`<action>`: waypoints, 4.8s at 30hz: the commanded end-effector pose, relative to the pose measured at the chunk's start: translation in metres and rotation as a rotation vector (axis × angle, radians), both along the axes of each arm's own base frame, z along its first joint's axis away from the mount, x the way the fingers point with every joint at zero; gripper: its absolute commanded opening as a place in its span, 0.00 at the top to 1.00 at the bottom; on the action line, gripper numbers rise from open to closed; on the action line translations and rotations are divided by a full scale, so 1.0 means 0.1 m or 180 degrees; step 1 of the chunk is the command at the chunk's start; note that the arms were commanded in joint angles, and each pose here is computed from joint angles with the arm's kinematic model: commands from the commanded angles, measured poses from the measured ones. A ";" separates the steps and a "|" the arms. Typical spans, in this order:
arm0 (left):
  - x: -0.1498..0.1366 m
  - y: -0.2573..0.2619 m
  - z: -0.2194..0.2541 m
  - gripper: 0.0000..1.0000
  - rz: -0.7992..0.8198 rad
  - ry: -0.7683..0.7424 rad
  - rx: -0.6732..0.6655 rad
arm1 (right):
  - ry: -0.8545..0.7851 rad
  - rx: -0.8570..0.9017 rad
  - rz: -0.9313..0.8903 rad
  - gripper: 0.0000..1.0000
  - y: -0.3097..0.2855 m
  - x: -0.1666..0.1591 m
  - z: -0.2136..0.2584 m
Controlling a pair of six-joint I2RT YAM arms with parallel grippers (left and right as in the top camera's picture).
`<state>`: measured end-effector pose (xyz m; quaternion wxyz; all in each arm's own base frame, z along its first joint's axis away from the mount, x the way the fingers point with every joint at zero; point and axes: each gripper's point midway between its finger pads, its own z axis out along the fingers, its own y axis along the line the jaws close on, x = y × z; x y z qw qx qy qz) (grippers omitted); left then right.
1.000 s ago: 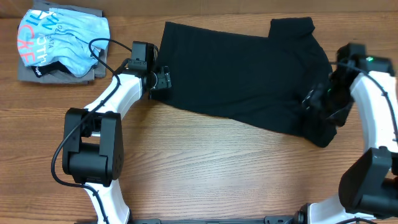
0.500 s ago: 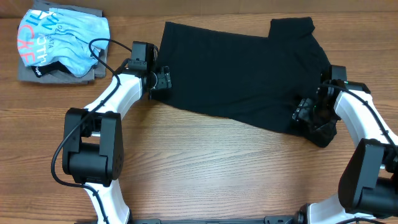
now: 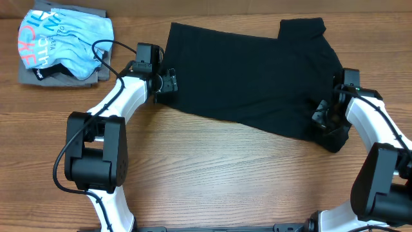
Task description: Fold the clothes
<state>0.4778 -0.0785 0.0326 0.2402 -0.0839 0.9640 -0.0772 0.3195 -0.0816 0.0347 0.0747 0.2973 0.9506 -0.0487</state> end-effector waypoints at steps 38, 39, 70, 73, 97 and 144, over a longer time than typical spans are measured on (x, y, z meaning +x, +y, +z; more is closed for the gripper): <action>0.18 -0.52 0.54 0.76 -0.0746 -0.0198 -0.0223 | -0.0175 0.0931 -0.0036 0.80 0.28 0.25 0.57; 0.16 -0.57 0.53 0.82 -0.0802 -0.0188 -0.0205 | -0.0113 0.0943 -0.0024 0.80 0.31 0.20 0.48; 0.03 0.28 -0.59 0.95 -0.0329 0.0609 -0.0131 | -0.0116 0.0371 -0.0749 0.83 -0.50 -0.03 -0.18; 0.01 0.41 -0.60 0.96 -0.0238 0.0666 -0.0141 | -0.0087 0.0386 -0.0727 0.84 -0.48 -0.04 -0.21; -0.03 0.95 -0.37 0.96 0.0199 0.0788 0.0033 | -0.0084 0.0894 0.0304 0.61 0.42 0.13 0.26; -0.11 1.24 -0.37 0.95 0.0425 0.0892 0.0528 | -0.0040 -0.0287 -0.0495 0.96 -0.56 0.06 -0.09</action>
